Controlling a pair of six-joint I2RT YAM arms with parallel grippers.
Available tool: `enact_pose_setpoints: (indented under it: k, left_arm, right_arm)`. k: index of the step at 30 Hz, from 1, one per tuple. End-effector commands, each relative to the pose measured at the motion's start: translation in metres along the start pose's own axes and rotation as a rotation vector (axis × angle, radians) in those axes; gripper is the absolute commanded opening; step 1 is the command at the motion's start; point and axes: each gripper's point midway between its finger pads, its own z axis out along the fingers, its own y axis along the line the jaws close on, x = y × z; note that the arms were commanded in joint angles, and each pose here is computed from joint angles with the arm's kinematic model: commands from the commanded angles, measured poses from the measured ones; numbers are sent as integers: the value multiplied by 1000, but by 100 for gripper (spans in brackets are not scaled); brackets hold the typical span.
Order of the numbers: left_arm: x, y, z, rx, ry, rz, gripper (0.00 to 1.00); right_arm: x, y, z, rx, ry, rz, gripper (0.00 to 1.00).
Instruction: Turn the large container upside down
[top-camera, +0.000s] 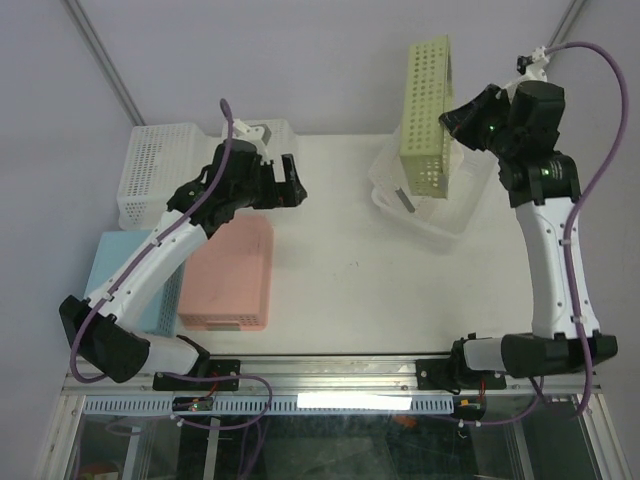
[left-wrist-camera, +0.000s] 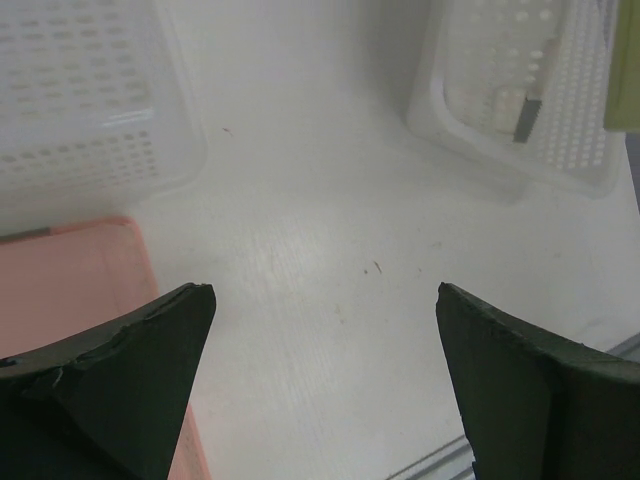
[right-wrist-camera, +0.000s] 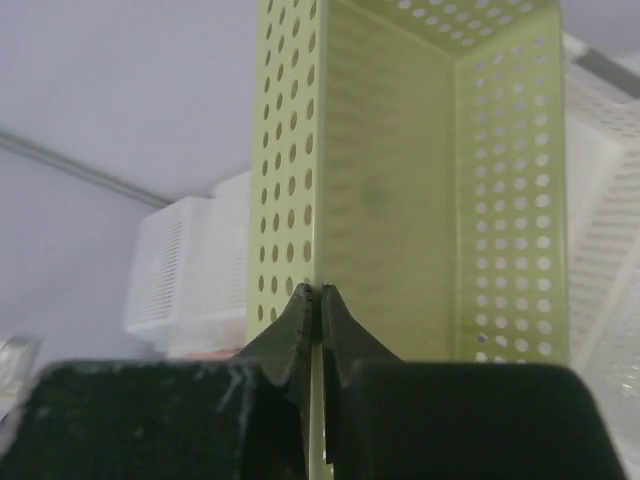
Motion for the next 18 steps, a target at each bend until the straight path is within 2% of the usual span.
enact_pose_setpoints:
  k: [1,4,9,14,18]
  left_arm:
    - [-56,23,-33,-1,-154,-56,99]
    - [-72,30,-47,-16,-209,-81,99]
    - [-85,34,-62,-31,-263,-104,99]
    - [-102,42,-79,-75,-323,-122,99]
    - [-114,50,-94,-123,-379,-129,99]
  right_arm:
    - [-6,74,-47,-384,-23,36,0]
    - [3,92,-70,-504,-7,84,0]
    - [47,128,-99,-745,122,190,0]
    - [120,153,-105,-817,285,246,0]
    - [178,144,-101,-841,366,329,0]
